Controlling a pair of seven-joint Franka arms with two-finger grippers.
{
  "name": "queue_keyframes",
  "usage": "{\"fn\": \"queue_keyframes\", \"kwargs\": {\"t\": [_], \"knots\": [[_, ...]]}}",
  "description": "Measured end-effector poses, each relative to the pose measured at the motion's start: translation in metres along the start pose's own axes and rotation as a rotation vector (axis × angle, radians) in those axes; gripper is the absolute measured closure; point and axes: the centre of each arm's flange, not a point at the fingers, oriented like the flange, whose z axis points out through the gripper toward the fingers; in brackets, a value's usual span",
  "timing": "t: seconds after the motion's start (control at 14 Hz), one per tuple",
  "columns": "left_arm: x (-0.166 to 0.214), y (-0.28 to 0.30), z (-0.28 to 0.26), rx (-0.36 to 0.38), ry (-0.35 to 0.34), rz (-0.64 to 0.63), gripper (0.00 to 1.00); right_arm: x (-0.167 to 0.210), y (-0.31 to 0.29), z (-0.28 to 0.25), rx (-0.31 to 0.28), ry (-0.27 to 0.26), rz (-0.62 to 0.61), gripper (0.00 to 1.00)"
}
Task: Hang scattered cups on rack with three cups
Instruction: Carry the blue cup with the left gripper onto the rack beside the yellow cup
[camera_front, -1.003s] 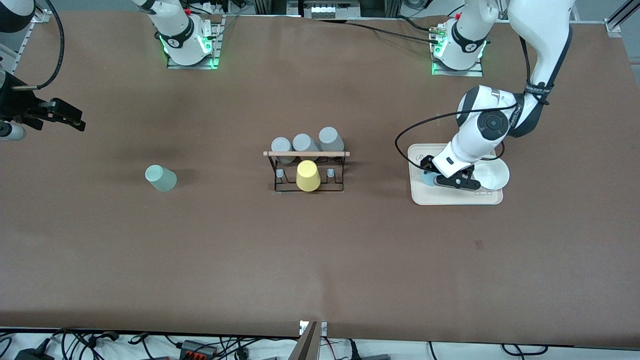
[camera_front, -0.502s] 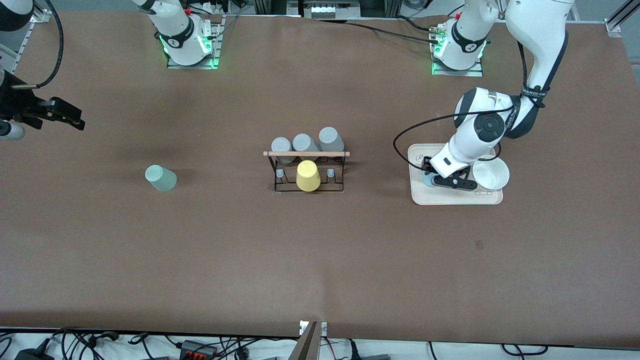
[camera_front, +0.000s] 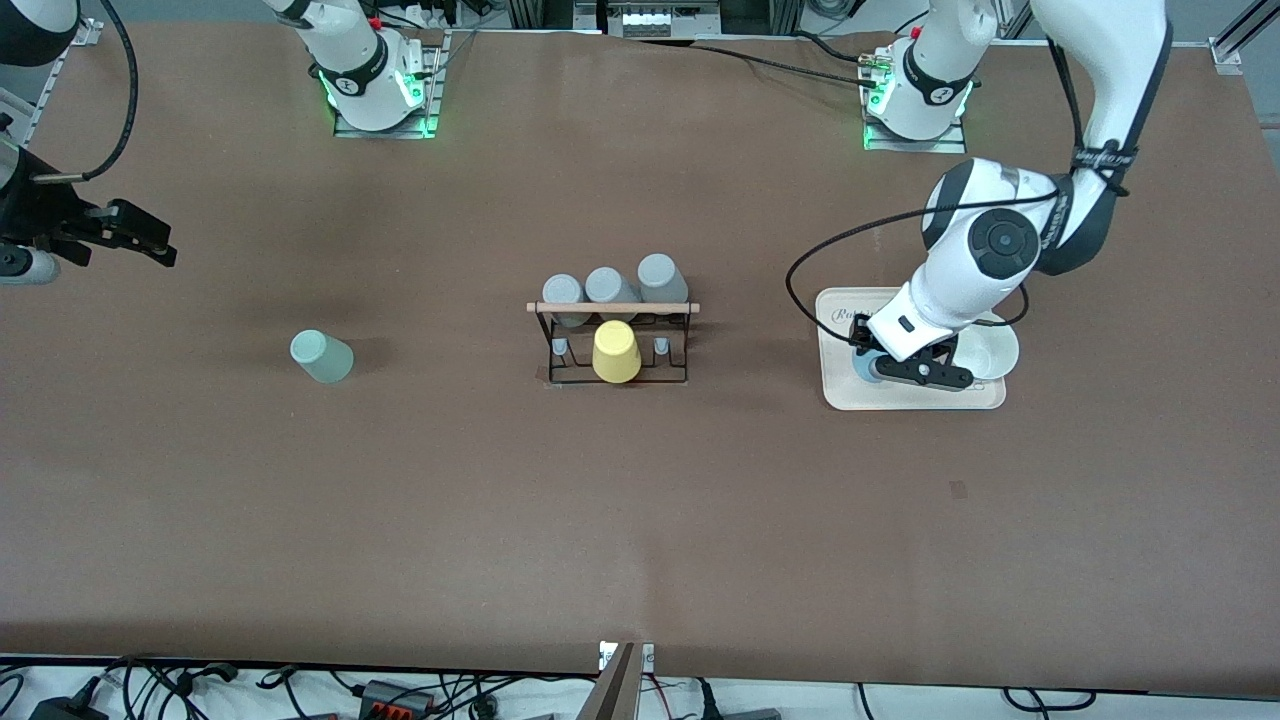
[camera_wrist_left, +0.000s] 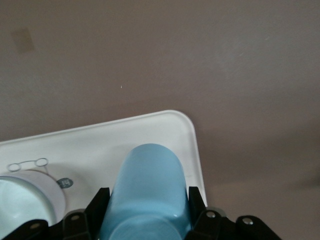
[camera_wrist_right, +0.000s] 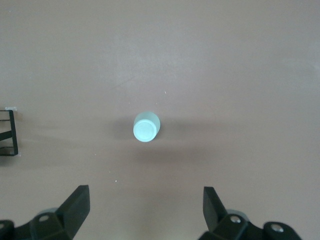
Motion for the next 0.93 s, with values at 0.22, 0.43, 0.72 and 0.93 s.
{"fn": "queue_keyframes", "kwargs": {"t": [0.22,0.43,0.72,0.93], "knots": [[0.029,0.049,-0.076,-0.025,0.078,-0.011,0.32,0.005,0.000,0.006,0.000,0.002,0.000,0.00],[0.043,0.135,-0.112,-0.067,0.090,-0.122,0.32,0.007,0.000,0.011,0.000,-0.006,-0.001,0.00],[0.057,0.230,-0.080,-0.116,0.049,-0.272,0.32,0.023,-0.001,0.038,0.000,-0.026,-0.003,0.00],[0.062,0.263,-0.058,-0.097,0.054,-0.311,0.32,0.035,-0.001,0.057,0.000,-0.044,-0.004,0.00]]}}
